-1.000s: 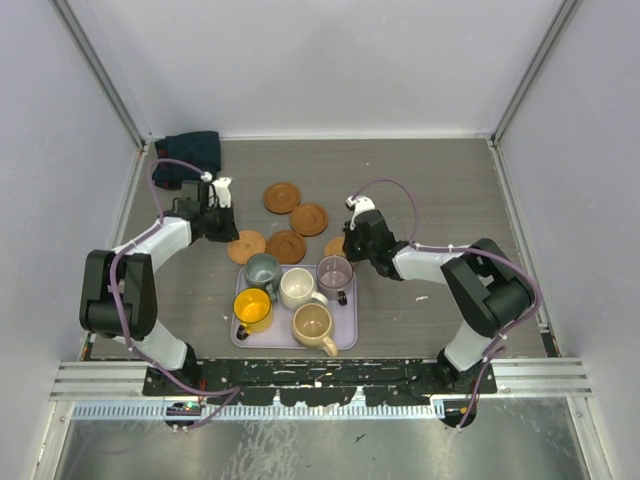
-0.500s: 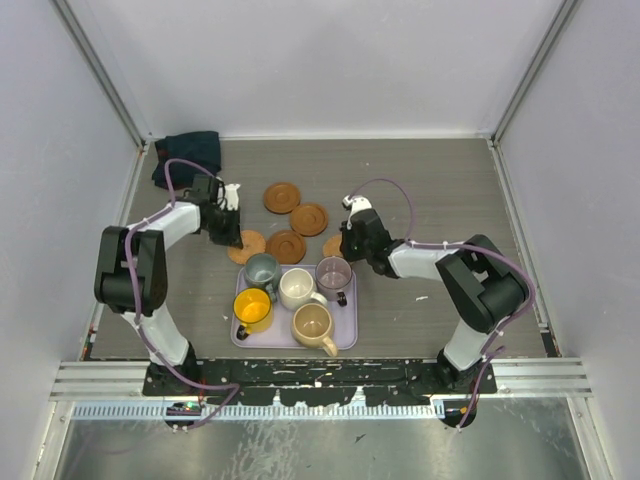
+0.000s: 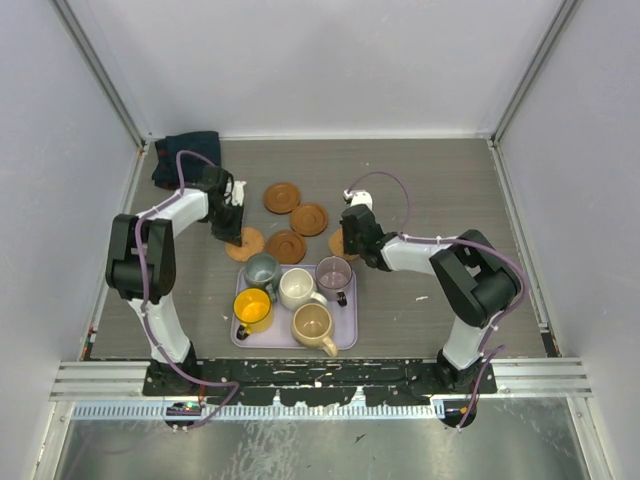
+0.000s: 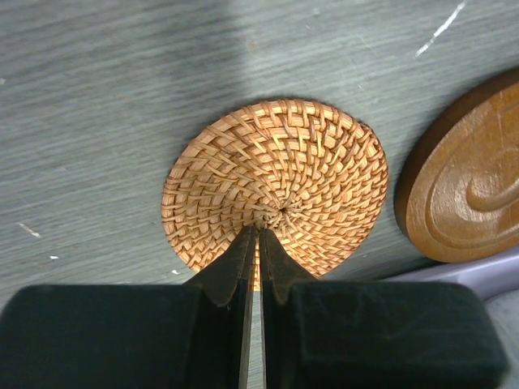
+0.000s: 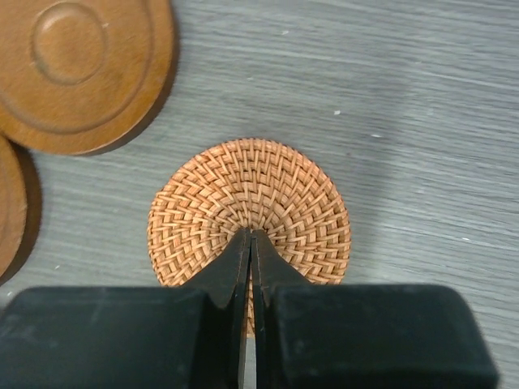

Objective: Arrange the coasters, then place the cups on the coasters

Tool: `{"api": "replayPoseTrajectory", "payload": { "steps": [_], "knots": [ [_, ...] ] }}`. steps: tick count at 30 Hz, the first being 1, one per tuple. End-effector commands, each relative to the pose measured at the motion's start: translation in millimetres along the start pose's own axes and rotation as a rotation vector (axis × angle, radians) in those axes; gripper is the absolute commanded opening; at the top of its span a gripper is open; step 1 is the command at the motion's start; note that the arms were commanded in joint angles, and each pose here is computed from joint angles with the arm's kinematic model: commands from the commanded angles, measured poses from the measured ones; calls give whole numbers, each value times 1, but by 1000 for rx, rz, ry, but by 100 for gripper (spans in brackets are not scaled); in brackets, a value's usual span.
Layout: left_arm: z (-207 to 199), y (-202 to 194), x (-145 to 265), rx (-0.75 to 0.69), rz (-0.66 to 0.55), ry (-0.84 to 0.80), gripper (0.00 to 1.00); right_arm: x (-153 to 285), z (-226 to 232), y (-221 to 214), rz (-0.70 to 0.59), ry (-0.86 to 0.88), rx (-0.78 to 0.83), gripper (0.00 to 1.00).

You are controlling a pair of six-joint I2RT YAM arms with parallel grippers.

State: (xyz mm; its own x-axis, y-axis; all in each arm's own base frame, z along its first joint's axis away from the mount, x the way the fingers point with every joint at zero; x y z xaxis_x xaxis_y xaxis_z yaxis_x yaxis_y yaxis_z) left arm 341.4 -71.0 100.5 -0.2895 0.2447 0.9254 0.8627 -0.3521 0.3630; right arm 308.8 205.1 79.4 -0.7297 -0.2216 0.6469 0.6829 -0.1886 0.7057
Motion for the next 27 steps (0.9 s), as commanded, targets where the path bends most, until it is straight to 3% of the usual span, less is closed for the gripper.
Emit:
{"api": "replayPoseTrajectory", "payload": {
  "steps": [1, 14, 27],
  "knots": [
    [15, 1, -12, 4, 83, 85, 8, -3, -30, -4, -3, -246, 7, 7],
    [54, 50, -17, 63, 32, 103, 9, -30, -88, 48, -35, -398, -146, 8],
    [94, 111, -13, 86, -142, 119, 9, -57, -112, 121, -151, -425, -179, 8]
  ]
}}
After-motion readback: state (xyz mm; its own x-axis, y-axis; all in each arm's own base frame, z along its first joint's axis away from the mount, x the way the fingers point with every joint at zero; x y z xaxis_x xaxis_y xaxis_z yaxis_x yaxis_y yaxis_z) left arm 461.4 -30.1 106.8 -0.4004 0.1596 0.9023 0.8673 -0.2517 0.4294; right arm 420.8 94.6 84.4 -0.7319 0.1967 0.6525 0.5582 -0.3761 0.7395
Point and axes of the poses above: each gripper's point midway between its finger pads, its own x axis back along the fingers, its own z axis along the line the jaws close on, y = z × x, the point moved 8 cm from there along x, back along the fingers, and after that the axes turned 14 degrees about -x, right-handed, at the moved point
